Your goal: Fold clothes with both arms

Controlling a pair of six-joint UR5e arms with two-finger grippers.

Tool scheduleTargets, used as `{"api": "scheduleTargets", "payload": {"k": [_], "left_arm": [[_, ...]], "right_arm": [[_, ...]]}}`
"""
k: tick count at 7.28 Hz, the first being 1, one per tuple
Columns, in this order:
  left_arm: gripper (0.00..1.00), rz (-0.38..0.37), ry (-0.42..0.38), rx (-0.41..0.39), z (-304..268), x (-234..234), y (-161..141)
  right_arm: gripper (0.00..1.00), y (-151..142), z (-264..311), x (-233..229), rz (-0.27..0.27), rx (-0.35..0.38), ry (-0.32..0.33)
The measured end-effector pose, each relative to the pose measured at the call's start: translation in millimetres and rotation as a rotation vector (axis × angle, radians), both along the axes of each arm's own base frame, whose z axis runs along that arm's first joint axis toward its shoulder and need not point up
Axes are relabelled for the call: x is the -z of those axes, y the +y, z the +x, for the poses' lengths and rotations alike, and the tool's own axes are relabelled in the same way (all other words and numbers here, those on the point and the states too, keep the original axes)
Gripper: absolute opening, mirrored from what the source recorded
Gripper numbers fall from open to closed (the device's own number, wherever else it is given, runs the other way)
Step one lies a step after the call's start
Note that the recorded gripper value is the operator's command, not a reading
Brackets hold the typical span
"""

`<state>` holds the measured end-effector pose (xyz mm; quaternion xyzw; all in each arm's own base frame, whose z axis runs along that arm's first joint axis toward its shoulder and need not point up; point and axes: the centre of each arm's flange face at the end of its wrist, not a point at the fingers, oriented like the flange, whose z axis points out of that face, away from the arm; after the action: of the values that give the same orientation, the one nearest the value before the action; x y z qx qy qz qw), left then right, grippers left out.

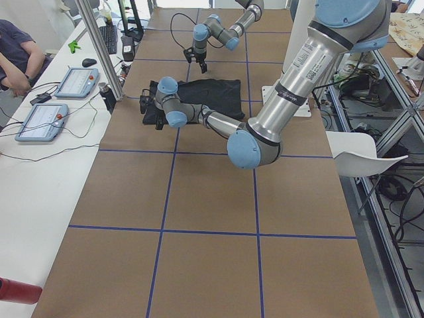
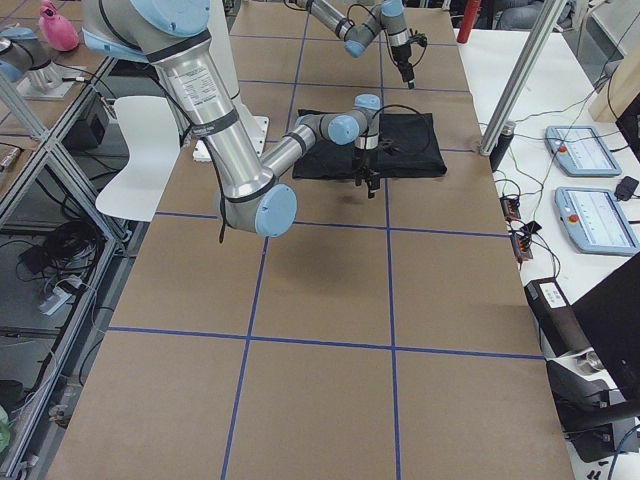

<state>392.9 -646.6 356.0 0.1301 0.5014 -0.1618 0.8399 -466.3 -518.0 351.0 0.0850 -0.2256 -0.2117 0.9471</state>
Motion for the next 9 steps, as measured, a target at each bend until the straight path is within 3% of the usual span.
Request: {"api": "scheduleTargets", "payload": {"k": [3, 7, 9], "left_arm": [[1.0, 0.017, 0.012, 0.0, -2.1, 9.7, 2.6], [1.0, 0.074, 0.042, 0.005, -18.7, 31.3, 17.7], [1.0, 0.09, 0.05, 0.008, -25.8, 35.3, 25.1]], "right_arm": [[1.0, -12.8, 20.6, 23.8, -0.014, -0.006, -0.074], [1.0, -24.1, -54.0, 91.8, -0.02, -0.005, -0.108], [1.0, -39.5, -76.0, 92.3, -0.016, -0.011, -0.12]]}}
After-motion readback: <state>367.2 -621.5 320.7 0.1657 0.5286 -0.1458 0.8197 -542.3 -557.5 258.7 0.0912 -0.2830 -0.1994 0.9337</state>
